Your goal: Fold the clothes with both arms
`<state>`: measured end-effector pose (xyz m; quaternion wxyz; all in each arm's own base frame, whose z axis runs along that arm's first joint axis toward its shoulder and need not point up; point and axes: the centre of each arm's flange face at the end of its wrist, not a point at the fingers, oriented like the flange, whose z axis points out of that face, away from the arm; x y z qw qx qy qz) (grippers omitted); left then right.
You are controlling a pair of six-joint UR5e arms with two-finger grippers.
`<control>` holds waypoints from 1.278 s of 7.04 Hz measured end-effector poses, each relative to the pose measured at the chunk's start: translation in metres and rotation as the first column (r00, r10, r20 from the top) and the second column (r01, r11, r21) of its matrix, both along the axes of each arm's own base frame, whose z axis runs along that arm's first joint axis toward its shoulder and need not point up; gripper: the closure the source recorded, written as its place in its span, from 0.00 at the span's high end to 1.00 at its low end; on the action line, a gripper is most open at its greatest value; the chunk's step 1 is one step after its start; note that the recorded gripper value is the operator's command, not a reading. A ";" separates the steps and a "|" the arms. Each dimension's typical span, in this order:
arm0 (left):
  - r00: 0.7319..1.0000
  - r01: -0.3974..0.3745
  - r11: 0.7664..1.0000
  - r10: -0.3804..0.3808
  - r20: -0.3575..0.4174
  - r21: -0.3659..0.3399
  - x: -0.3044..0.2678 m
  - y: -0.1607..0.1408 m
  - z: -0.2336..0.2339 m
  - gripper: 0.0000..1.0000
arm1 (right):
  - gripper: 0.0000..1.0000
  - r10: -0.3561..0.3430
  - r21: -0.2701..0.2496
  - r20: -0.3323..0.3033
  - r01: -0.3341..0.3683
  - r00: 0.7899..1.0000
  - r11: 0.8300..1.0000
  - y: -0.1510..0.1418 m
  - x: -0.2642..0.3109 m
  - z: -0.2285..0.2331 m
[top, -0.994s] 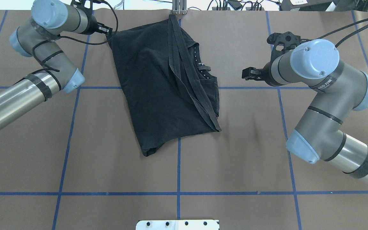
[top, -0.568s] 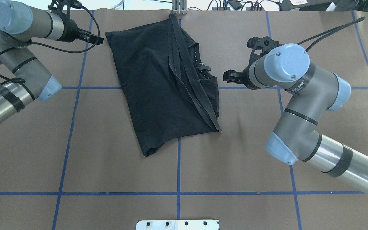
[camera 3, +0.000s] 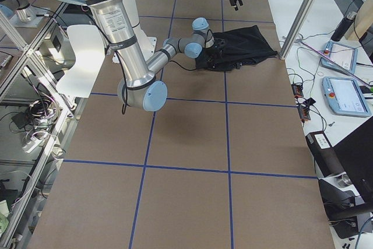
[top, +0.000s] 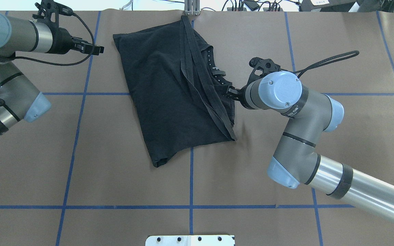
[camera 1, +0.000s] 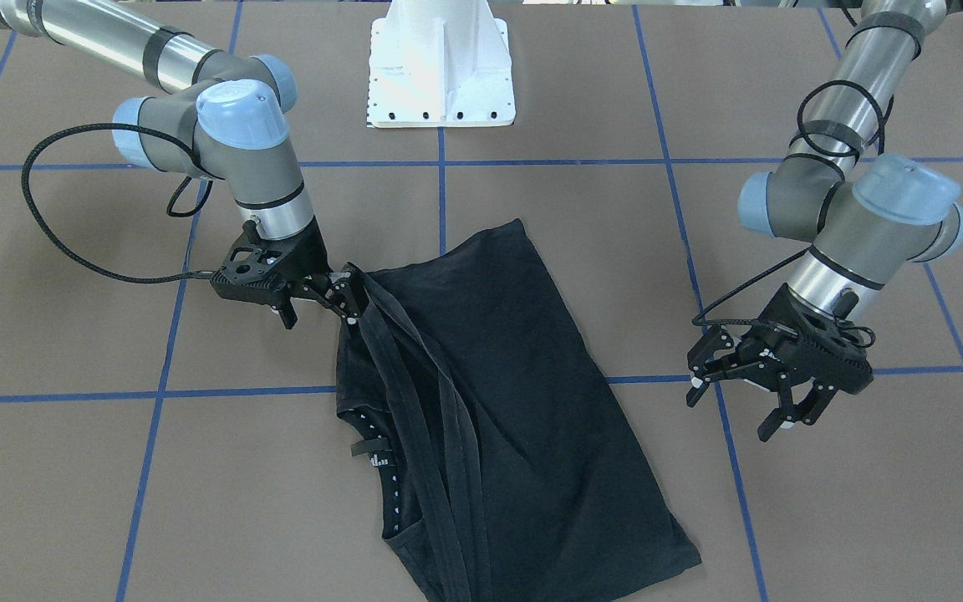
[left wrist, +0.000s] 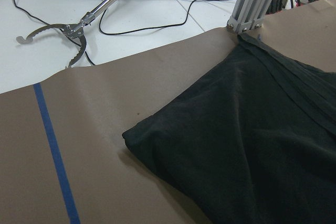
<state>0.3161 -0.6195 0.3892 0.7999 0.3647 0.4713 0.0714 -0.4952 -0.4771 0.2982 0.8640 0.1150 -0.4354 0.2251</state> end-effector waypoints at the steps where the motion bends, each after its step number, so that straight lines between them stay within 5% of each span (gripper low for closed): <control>1: 1.000 0.001 1.000 0.000 -0.008 0.011 -0.006 0.010 0.008 1.00 | 0.83 0.027 -0.026 0.013 -0.026 1.000 0.999 0.006 -0.008 0.002; 4: 1.000 0.009 0.999 -0.009 -0.014 0.036 -0.010 0.022 0.011 1.00 | 0.74 0.069 -0.070 0.031 -0.067 0.997 0.995 0.018 -0.024 0.003; 9: 1.000 0.005 0.999 -0.005 -0.015 0.042 -0.014 0.038 0.015 1.00 | 0.56 0.071 -0.066 0.022 -0.069 0.997 0.995 0.053 -0.055 0.007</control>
